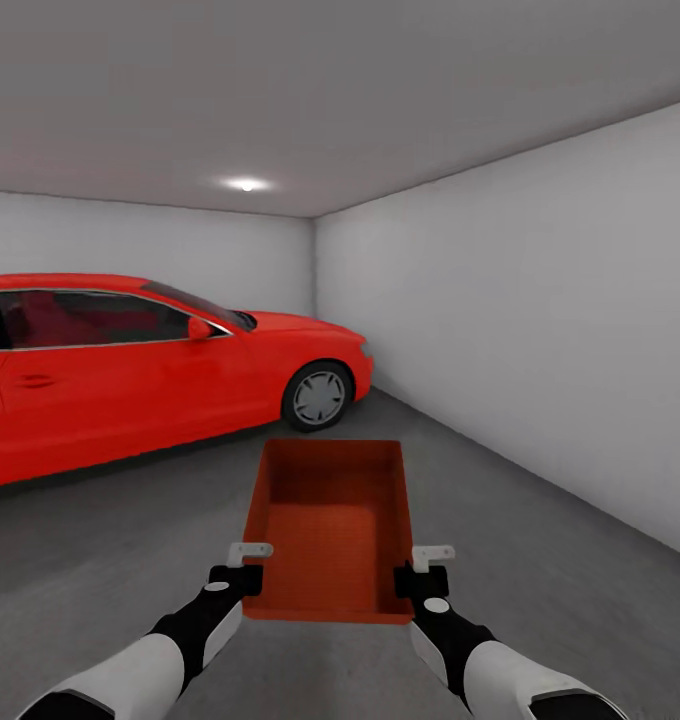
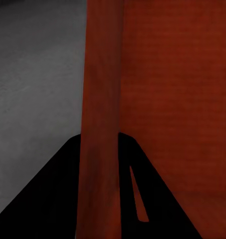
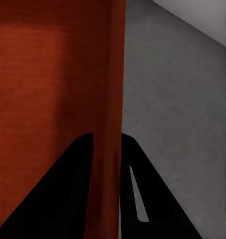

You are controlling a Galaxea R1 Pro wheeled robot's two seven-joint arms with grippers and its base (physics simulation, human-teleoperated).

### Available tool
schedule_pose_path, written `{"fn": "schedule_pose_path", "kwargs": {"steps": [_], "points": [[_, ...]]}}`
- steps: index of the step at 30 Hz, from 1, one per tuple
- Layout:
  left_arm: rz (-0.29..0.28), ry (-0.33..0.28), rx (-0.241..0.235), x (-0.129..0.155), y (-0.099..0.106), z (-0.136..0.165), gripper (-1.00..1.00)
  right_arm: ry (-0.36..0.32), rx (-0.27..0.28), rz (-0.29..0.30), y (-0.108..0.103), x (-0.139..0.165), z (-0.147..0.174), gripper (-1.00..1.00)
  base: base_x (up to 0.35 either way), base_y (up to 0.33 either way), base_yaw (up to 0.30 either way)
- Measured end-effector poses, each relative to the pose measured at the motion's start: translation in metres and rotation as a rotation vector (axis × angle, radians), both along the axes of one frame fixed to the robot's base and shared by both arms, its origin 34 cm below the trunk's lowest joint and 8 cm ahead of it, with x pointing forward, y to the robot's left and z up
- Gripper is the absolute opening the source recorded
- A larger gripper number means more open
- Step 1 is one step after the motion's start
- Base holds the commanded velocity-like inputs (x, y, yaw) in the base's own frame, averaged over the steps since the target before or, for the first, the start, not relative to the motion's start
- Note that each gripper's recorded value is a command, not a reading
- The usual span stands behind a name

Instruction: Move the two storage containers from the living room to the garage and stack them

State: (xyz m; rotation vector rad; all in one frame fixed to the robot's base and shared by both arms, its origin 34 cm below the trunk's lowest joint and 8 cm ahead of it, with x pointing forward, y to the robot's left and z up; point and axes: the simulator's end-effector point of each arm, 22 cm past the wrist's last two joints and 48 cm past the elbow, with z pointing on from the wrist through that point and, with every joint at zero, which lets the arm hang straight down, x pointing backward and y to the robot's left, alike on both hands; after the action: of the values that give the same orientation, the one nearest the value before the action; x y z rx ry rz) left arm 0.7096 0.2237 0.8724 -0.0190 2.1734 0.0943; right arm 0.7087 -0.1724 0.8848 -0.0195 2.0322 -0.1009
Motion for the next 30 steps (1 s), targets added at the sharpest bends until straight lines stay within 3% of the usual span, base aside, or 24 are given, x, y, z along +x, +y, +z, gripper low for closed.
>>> {"fn": "schedule_pose_path", "kwargs": {"steps": [30], "points": [[0.001,0.000,-0.001,-0.0002,0.0000,-0.0002,-1.00,0.000,0.000,0.000,0.0001,0.0000,0.0000,-1.00,0.298,0.208,-0.286]]}}
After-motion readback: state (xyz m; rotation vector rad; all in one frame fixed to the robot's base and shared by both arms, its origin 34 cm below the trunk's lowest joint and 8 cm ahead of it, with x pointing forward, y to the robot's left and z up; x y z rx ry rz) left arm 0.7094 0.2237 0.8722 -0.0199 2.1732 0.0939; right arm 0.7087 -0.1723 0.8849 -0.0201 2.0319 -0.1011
